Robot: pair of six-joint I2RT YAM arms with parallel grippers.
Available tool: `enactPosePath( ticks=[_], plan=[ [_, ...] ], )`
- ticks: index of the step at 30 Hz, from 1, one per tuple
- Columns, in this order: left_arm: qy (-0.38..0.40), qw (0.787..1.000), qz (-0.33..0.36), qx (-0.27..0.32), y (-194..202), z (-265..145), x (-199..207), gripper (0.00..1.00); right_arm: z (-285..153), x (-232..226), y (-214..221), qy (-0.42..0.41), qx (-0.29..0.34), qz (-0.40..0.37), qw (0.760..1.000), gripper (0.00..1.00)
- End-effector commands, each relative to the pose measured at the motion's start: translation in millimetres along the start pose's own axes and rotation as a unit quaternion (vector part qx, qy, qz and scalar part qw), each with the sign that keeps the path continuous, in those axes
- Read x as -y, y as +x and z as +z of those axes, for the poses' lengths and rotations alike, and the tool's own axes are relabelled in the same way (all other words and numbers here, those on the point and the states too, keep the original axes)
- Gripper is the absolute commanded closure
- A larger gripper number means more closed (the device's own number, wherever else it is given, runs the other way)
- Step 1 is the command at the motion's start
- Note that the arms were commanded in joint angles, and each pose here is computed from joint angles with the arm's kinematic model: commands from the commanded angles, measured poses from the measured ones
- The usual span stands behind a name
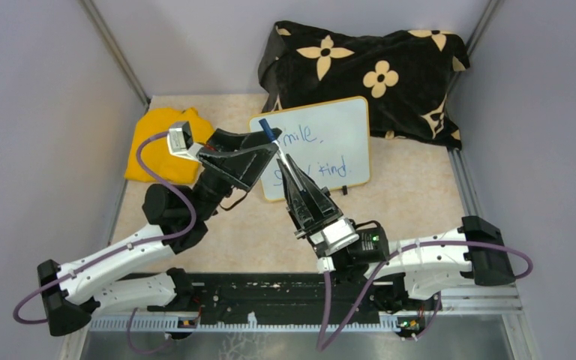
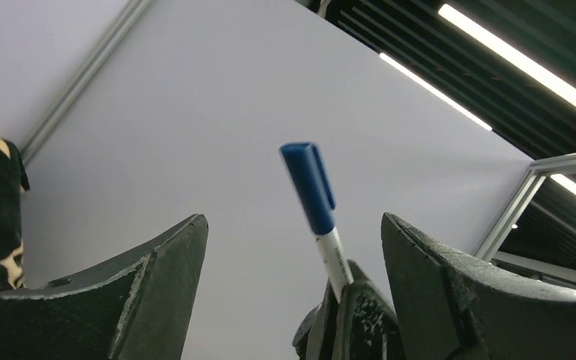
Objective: Write a sentence on the whiteboard
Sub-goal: Close the whiteboard marker at the center of the board.
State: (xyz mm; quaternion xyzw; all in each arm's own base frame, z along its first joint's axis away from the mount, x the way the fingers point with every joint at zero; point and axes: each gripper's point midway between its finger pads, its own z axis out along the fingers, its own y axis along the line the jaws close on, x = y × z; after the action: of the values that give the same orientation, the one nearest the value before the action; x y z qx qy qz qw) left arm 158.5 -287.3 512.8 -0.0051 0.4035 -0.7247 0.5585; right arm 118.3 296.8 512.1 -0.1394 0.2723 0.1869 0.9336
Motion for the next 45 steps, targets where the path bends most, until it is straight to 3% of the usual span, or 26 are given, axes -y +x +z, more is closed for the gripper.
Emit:
enactPosePath(
  ticks=[1,6,11,14,25,31,39,45],
  plan=[
    [0.029,0.996,0.079,0.001,-16,5,24,0.09,7,11,-22,0.016,0.027,0.031,0.999,1.00],
    [0.026,0.994,0.107,-0.005,-25,9,31,0.09,7,9,-24,0.009,0.026,0.041,0.999,1.00],
    [0.023,0.992,0.120,-0.005,-29,9,32,0.29,6,7,-25,0.005,0.027,0.042,0.999,1.00],
    [0.020,0.993,0.117,-0.005,-30,10,31,0.35,6,6,-26,0.004,0.027,0.042,0.999,1.00],
    [0.018,0.996,0.083,-0.006,-31,6,31,0.43,5,7,-29,0.004,0.029,0.040,0.999,1.00],
    [0.018,0.998,0.063,0.002,-42,4,31,0.38,4,8,-32,0.006,0.032,0.040,0.999,1.00],
    [0.047,0.998,0.020,-0.025,-43,3,24,0.46,4,8,-32,0.007,0.033,0.037,0.999,1.00],
    [0.074,0.996,0.001,-0.043,-38,3,25,0.46,4,9,-32,0.009,0.033,0.034,0.999,1.00]
  ],
)
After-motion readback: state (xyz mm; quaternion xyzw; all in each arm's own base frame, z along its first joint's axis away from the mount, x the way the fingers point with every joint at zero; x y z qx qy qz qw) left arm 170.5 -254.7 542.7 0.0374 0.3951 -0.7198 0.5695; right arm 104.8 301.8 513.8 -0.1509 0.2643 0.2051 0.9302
